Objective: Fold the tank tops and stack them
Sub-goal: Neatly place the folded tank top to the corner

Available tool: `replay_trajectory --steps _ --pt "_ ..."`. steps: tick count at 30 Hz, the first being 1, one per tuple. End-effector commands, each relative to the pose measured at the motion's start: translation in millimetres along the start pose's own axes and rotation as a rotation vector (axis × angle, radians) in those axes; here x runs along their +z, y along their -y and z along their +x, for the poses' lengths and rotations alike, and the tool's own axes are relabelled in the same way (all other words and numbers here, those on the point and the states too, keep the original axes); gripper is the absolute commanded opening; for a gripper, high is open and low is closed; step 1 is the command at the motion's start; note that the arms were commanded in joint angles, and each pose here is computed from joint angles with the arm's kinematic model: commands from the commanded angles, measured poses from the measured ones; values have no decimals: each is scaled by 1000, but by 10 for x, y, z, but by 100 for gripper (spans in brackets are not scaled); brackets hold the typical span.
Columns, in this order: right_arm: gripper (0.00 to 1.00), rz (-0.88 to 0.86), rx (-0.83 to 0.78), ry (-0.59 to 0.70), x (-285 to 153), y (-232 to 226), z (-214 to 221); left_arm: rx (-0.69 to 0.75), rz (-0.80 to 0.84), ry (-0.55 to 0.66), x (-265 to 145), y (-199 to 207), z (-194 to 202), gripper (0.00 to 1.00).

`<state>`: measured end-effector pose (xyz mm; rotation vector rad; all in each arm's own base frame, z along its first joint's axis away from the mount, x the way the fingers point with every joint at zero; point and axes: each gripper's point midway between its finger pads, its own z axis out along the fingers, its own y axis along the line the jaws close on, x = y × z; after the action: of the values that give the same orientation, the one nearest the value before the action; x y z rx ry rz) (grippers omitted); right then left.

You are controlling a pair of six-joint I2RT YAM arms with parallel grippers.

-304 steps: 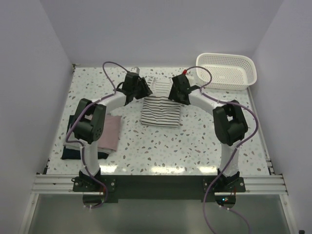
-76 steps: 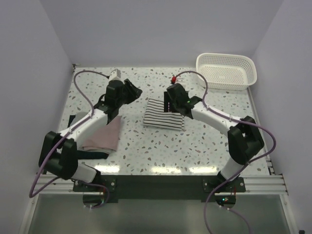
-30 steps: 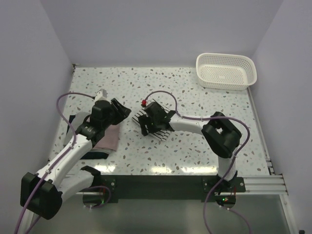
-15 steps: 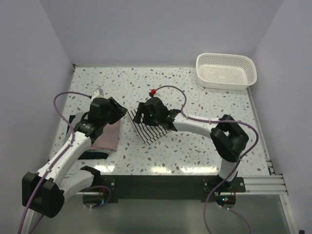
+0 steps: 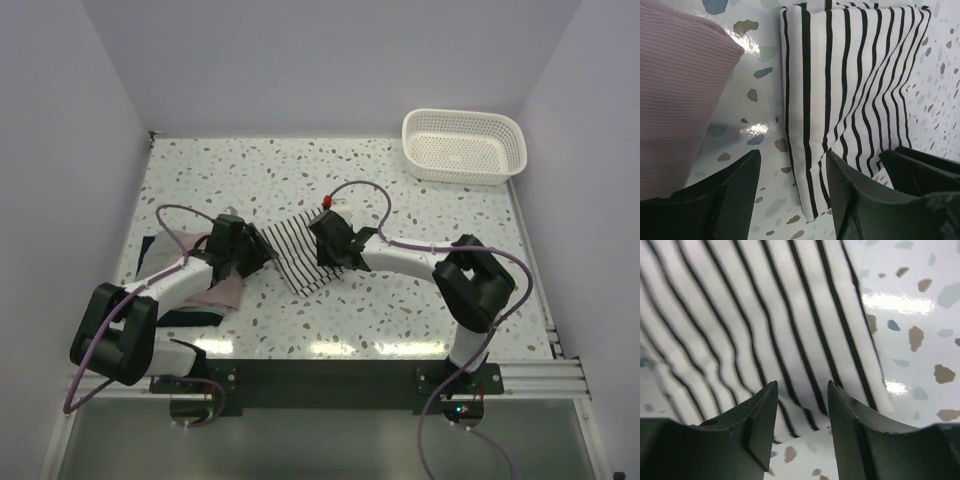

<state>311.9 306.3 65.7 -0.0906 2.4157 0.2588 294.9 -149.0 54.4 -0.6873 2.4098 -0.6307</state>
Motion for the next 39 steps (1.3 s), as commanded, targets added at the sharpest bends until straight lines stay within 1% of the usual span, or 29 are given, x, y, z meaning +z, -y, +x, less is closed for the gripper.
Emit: replay_trajectory --steps 1,3,4,7,9,14,16,19,24,25,27,28,29,30,31,32,33,34,35,36,37,38,39 --pt "47 152 -55 -27 162 448 121 -1 108 18 117 196 -62 60" --pt "45 163 -55 -60 223 520 228 7 125 4 174 202 -27 61" --pt "41 166 -51 -81 241 561 278 5 112 -16 237 151 24 61" --pt "36 172 -47 -124 280 618 408 -1 102 -53 342 90 112 59" --pt "33 164 -37 -147 258 639 500 -7 101 -56 374 72 129 59" --pt "30 102 -4 -180 188 616 671 -9 85 -63 424 21 169 56" --pt "29 88 5 -188 155 621 718 -10 48 -69 432 -47 202 54" --pt "29 71 16 -202 140 612 765 -7 1 -74 461 -111 290 52" --pt "27 50 16 -213 118 568 763 30 -94 -96 547 -156 455 47" --pt "28 49 16 -214 106 569 762 31 -105 -93 549 -171 462 46" --pt "28 39 14 -210 72 556 747 35 -146 -88 520 -241 449 40" --pt "28 37 11 -211 71 555 748 36 -148 -80 518 -241 433 40" --pt "28 31 9 -208 50 546 731 52 -161 -75 504 -237 403 33" --pt "29 25 8 -205 36 535 716 63 -166 -73 496 -226 382 27" --pt "30 18 10 -202 21 525 696 81 -157 -61 493 -131 317 23" --pt "32 6 8 -188 -11 506 646 124 -183 -61 470 -158 296 11" --pt "36 0 4 -179 -42 494 614 148 -197 -53 458 -141 253 6" --pt "40 -9 1 -172 -66 481 587 216 -214 -44 428 -80 177 0" --pt "52 -24 7 -147 -136 457 496 252 -229 -41 410 -56 136 0" --pt "57 -35 5 -137 -177 440 460 282 -256 -49 400 -65 113 0" --pt "61 -42 5 -128 -212 434 423 313 -246 -38 379 60 18 0" --pt "67 -53 4 -115 -256 416 380 369 -290 -61 319 -19 21 0" --pt "68 -74 7 -93 -332 381 298 387 -301 -61 273 -13 -16 0"
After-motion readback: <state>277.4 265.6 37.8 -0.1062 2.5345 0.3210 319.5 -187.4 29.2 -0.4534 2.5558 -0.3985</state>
